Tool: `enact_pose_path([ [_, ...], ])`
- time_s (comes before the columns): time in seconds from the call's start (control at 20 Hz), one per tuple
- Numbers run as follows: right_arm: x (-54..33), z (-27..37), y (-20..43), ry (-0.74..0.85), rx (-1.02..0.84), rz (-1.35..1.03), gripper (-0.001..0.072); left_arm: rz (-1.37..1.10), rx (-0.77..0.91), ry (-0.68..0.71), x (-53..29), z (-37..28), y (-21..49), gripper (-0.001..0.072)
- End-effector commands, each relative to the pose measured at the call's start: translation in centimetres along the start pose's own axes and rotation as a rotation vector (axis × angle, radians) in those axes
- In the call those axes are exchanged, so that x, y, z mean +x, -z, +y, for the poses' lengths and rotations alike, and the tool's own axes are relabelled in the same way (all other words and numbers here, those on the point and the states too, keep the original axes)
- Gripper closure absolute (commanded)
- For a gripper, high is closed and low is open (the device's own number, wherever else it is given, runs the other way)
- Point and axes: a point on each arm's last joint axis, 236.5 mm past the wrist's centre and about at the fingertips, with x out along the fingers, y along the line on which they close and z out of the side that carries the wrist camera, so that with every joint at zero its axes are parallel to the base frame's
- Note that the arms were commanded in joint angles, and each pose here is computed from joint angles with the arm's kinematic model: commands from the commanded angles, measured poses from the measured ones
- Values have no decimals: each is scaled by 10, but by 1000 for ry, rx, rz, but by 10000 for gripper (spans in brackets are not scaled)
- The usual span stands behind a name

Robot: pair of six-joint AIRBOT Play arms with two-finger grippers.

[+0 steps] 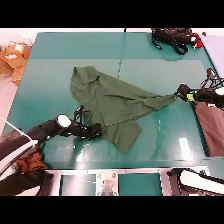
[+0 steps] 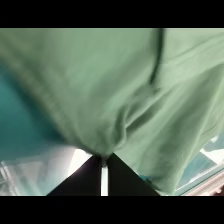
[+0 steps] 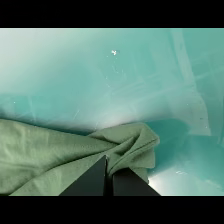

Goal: Fold the shirts.

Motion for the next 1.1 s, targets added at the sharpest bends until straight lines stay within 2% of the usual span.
enact_pose_path([
  [0.0,-1,-1,2,0,-18,12,691,-47,18,-6,-11,14,-28,684],
  [0.25,-8,-7,33,-12,57,144,692,-51,55,-131,-79,72,-63,684],
  [0.4,-14,-5,75,-11,120,245,692,-78,73,-213,-125,96,-89,684],
  [0.6,-27,-6,135,-14,177,306,692,-105,143,-200,-156,93,-108,685],
  [0.7,-39,15,134,-80,184,299,691,-79,223,-169,-170,71,-108,685],
  [0.8,-62,51,107,-184,141,235,691,-104,322,-92,-202,23,-118,685],
  [1.05,-192,167,-24,-418,-74,-164,690,-571,702,12,-386,-150,-139,685],
])
